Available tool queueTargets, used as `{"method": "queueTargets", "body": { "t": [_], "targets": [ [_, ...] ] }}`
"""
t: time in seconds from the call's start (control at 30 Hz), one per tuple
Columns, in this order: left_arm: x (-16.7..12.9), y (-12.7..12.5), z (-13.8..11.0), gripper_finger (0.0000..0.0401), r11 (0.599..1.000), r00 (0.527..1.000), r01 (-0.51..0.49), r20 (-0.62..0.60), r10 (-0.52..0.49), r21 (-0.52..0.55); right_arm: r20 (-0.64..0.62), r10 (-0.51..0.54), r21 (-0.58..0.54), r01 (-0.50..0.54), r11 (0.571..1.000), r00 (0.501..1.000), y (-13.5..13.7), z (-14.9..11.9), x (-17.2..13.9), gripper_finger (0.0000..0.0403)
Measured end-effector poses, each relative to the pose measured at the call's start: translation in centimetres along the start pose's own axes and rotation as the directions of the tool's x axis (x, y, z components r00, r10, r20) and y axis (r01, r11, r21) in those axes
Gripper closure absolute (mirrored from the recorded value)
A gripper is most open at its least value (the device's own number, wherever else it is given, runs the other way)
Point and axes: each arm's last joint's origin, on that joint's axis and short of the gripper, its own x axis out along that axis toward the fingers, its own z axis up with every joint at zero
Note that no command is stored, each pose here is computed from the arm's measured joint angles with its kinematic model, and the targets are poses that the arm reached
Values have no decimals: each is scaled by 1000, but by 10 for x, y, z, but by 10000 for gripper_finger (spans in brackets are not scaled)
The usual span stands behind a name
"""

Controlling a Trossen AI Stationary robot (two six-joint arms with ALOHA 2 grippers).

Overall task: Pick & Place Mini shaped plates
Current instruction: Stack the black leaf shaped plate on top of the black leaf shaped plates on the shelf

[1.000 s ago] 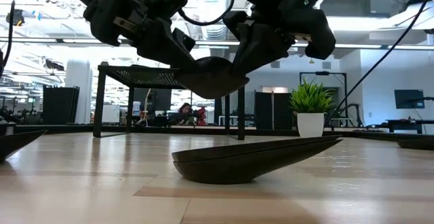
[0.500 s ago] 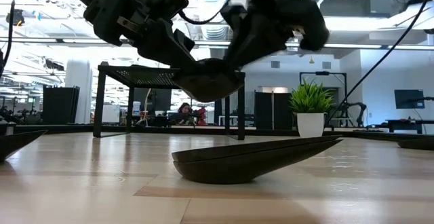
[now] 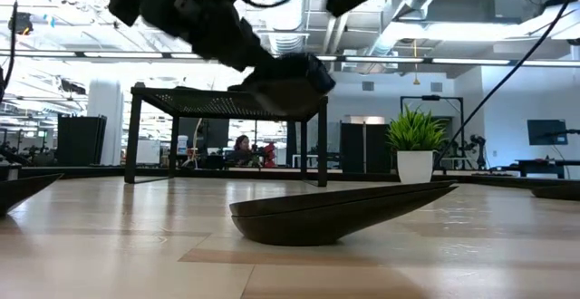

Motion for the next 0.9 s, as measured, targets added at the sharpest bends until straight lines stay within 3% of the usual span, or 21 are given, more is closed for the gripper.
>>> {"method": "queueTargets", "body": {
  "t": [0.13, 0.23, 0.4, 0.47, 0.57, 0.63, 0.8, 0.9],
  "targets": [
    [-13, 6, 12, 392, 999, 997, -51, 60, 51, 2, 8, -5, 206, 3, 979, 1000, -18, -37, -29, 305],
    [-32, 12, 26, 395, 987, 979, -161, 130, 159, 4, 79, -54, 345, 24, 938, 995, -18, -70, -32, 305],
    [-78, 25, 49, 393, 912, 884, -406, 232, 407, -54, 245, -248, 540, 80, 838, 937, -1, -110, -11, 305],
    [-100, 31, 54, 395, 847, 813, -521, 240, 530, -105, 269, -303, 582, 96, 807, 914, 8, -123, -2, 305],
    [-124, 42, 51, 395, 711, 695, -680, 153, 703, -177, 280, -357, 642, 103, 760, 891, 17, -136, 11, 305],
    [-135, 49, 43, 394, 616, 621, -752, 63, 781, -235, 274, -367, 622, 127, 773, 889, 21, -139, 15, 305],
    [-145, 65, 22, 395, 399, 459, -861, -144, 877, -314, 279, -388, 626, 140, 767, 878, 18, -139, 15, 305],
    [-147, 75, 13, 394, 323, 406, -884, -210, 890, -339, 290, -402, 633, 141, 761, 868, 16, -138, 14, 305]
  ]
}}
